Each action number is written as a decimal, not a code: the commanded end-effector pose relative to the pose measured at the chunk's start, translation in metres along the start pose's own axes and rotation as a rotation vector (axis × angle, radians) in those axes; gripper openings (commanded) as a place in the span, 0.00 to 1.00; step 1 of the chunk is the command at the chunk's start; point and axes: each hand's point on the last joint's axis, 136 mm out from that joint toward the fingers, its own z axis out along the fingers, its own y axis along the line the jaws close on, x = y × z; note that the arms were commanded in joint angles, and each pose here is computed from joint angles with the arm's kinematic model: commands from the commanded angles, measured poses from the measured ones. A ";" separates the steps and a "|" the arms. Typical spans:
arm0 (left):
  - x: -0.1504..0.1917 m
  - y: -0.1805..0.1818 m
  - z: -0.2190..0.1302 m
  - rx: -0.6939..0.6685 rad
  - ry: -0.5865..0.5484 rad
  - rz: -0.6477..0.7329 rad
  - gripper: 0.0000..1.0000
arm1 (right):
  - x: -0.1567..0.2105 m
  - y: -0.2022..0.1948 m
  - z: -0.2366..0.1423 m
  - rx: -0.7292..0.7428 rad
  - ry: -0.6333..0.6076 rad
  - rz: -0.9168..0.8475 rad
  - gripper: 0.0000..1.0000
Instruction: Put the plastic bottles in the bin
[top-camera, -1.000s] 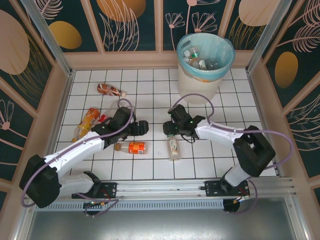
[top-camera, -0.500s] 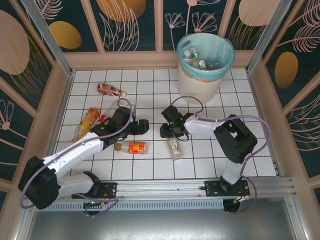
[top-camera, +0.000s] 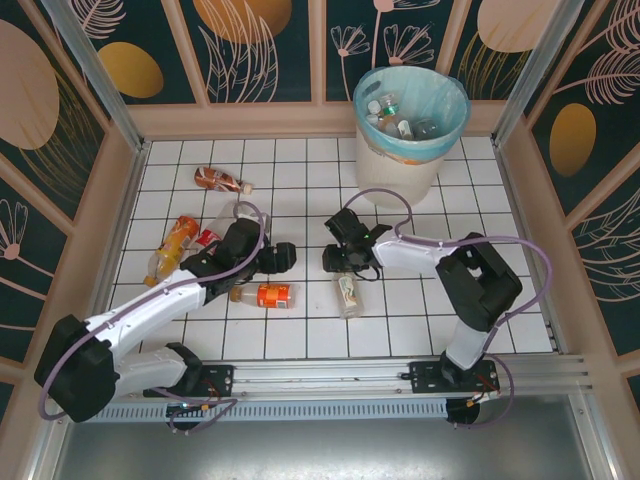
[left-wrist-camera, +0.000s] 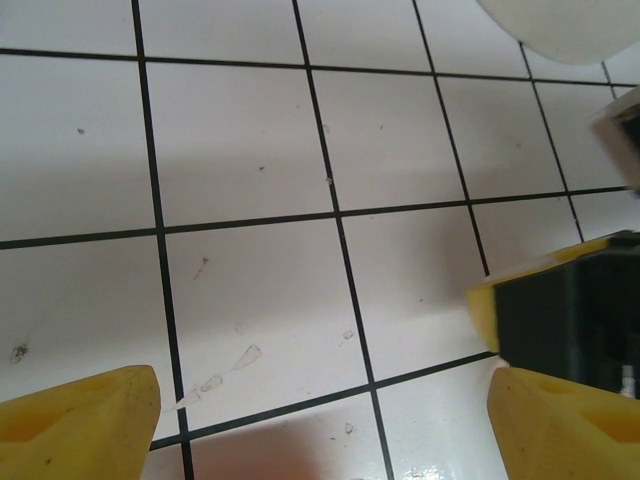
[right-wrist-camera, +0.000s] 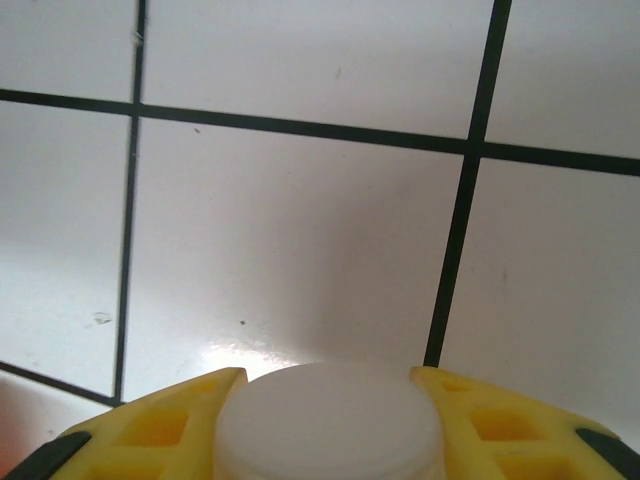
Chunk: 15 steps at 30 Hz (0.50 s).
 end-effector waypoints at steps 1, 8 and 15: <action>-0.014 -0.012 -0.003 0.033 -0.027 0.009 0.85 | -0.019 0.003 -0.026 -0.006 -0.073 -0.003 0.27; -0.016 -0.012 -0.010 0.053 -0.066 -0.017 0.85 | -0.046 0.015 -0.063 -0.067 -0.237 -0.024 0.26; -0.033 -0.024 -0.018 0.069 -0.082 -0.033 0.85 | -0.075 0.029 -0.104 -0.124 -0.412 -0.084 0.26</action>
